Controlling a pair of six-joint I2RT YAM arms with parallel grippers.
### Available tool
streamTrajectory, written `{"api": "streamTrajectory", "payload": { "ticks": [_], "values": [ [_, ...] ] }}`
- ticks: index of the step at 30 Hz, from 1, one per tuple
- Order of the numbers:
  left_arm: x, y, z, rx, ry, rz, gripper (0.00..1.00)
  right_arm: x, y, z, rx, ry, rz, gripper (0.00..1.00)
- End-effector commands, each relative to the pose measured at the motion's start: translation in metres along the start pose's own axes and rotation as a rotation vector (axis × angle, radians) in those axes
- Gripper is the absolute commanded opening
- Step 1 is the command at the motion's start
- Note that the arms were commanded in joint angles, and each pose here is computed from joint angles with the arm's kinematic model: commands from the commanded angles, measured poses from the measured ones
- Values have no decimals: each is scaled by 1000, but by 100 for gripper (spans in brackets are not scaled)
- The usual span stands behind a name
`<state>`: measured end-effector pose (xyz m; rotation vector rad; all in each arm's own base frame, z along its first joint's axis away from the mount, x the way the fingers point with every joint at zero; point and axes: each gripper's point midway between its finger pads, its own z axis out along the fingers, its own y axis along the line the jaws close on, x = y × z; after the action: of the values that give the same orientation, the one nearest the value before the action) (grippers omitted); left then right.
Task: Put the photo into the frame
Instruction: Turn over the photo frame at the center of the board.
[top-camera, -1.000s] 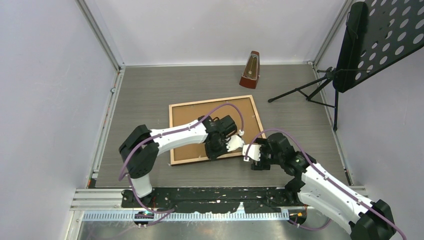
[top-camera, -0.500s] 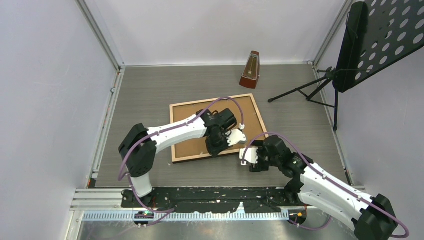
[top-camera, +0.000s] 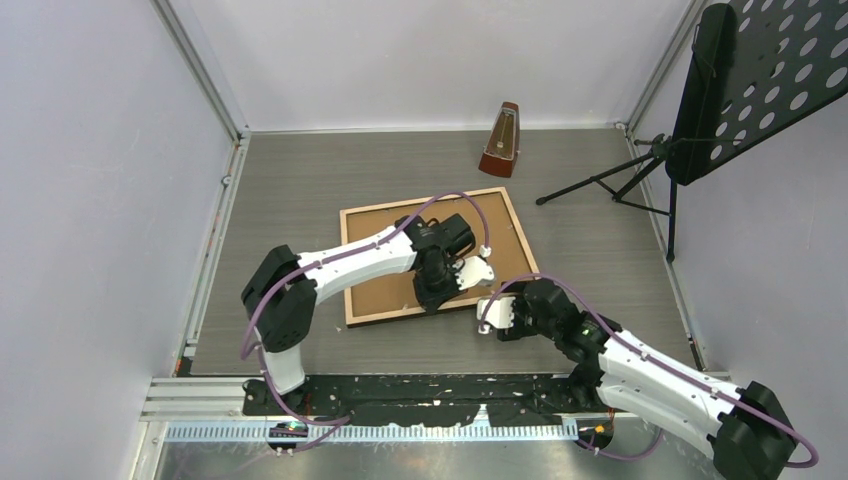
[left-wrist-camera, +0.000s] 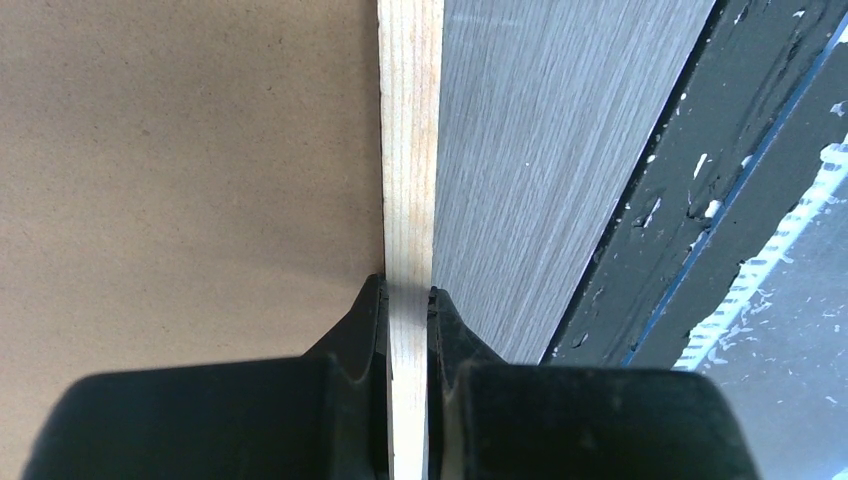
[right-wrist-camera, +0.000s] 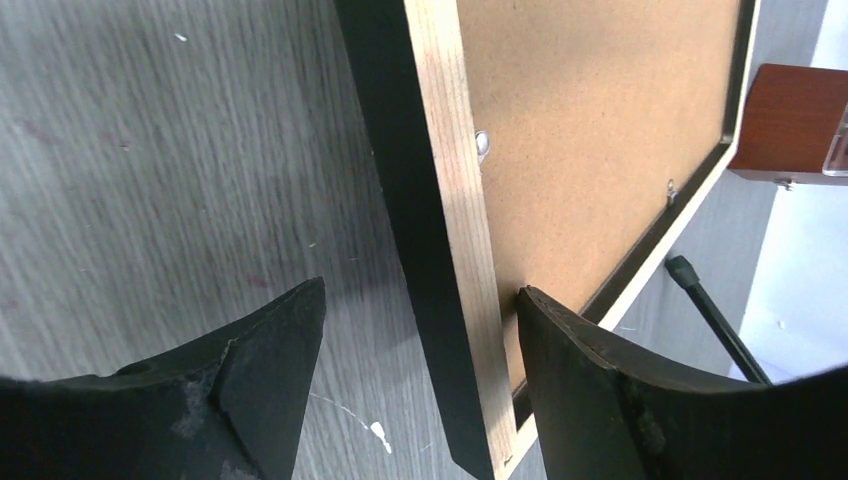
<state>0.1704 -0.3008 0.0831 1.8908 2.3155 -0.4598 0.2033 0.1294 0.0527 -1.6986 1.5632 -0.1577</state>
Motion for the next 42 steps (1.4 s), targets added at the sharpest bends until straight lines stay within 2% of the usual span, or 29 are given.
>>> {"api": "streamTrajectory", "payload": {
  "ticks": [1, 42],
  "values": [
    [-22, -9, -16, 49, -79, 24, 0, -3, -20, 3, 109, -2, -40, 75],
    [-23, -14, -14, 105, -88, -4, 0, -15, -21, 15, 180, -55, -115, 65]
  ]
}}
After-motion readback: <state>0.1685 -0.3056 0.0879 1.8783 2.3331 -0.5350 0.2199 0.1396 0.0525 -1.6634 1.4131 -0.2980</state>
